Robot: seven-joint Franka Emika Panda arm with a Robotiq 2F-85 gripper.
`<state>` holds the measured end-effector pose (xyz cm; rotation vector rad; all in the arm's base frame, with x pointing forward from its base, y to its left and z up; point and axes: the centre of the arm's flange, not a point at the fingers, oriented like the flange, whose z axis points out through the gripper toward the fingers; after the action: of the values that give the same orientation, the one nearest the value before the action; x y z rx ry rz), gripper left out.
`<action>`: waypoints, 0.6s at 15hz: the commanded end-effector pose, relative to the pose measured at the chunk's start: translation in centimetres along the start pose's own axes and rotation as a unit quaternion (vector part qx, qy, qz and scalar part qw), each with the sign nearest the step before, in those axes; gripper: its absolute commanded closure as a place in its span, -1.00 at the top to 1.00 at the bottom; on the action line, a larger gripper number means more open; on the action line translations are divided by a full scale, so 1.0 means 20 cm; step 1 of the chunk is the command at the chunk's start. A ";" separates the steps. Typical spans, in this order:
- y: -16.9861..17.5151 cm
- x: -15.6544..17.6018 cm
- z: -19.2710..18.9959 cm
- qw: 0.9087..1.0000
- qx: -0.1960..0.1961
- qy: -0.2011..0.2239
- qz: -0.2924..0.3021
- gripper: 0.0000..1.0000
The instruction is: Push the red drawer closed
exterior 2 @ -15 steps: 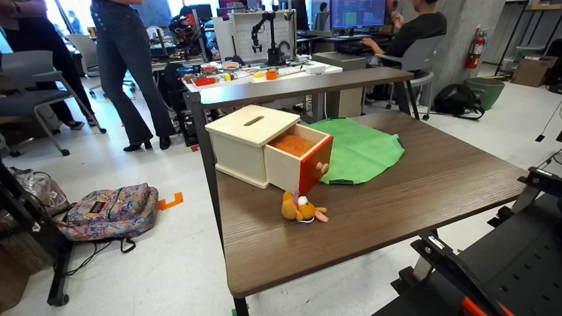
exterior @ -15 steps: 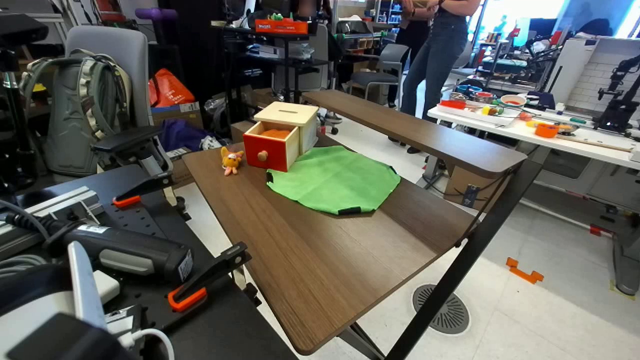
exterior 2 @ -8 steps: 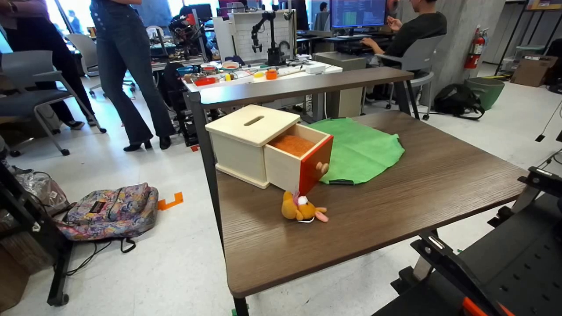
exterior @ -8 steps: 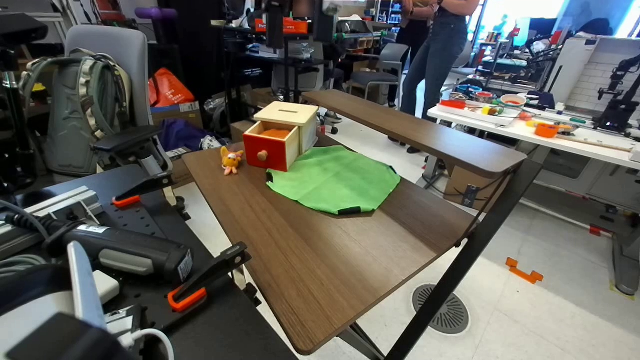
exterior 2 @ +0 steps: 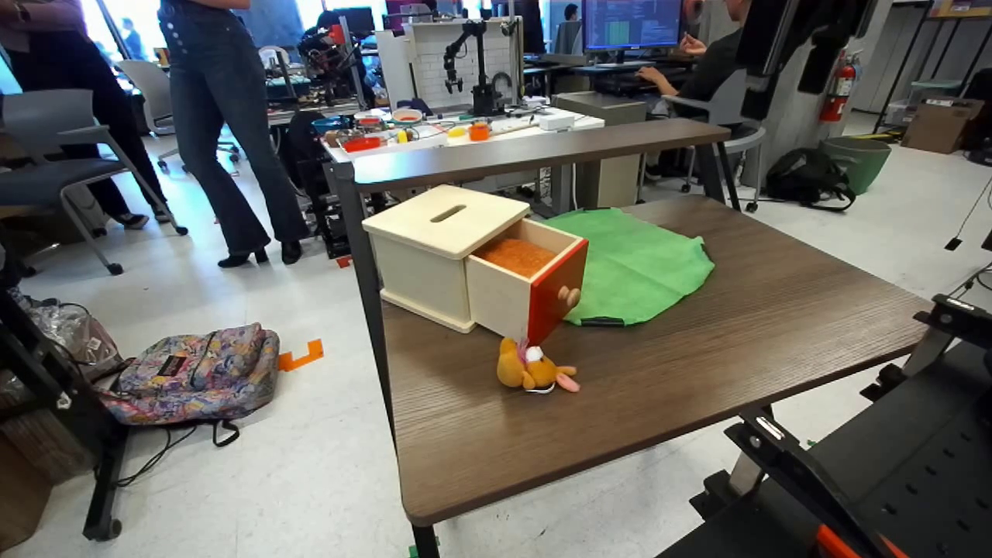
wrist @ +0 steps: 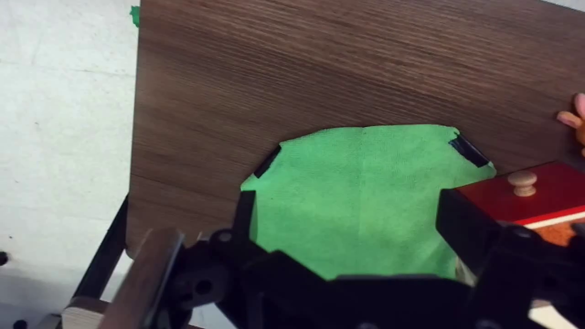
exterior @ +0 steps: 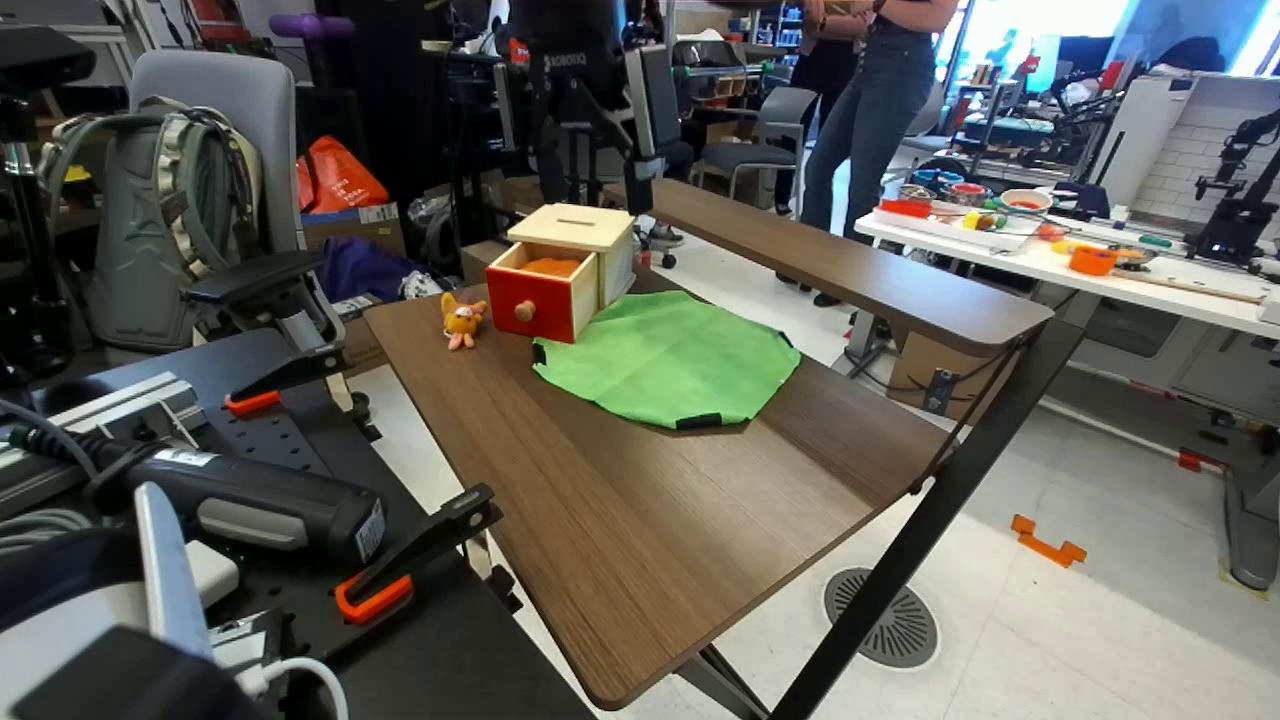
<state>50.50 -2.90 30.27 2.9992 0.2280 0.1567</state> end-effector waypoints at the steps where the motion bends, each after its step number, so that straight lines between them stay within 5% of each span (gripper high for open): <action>1: -0.14 0.04 0.17 0.998 0.013 0.017 -0.053 1.00; 9: -0.52 0.16 0.50 0.989 0.032 -0.044 -0.137 1.00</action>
<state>51.20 4.62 21.42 3.0034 0.5494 0.0348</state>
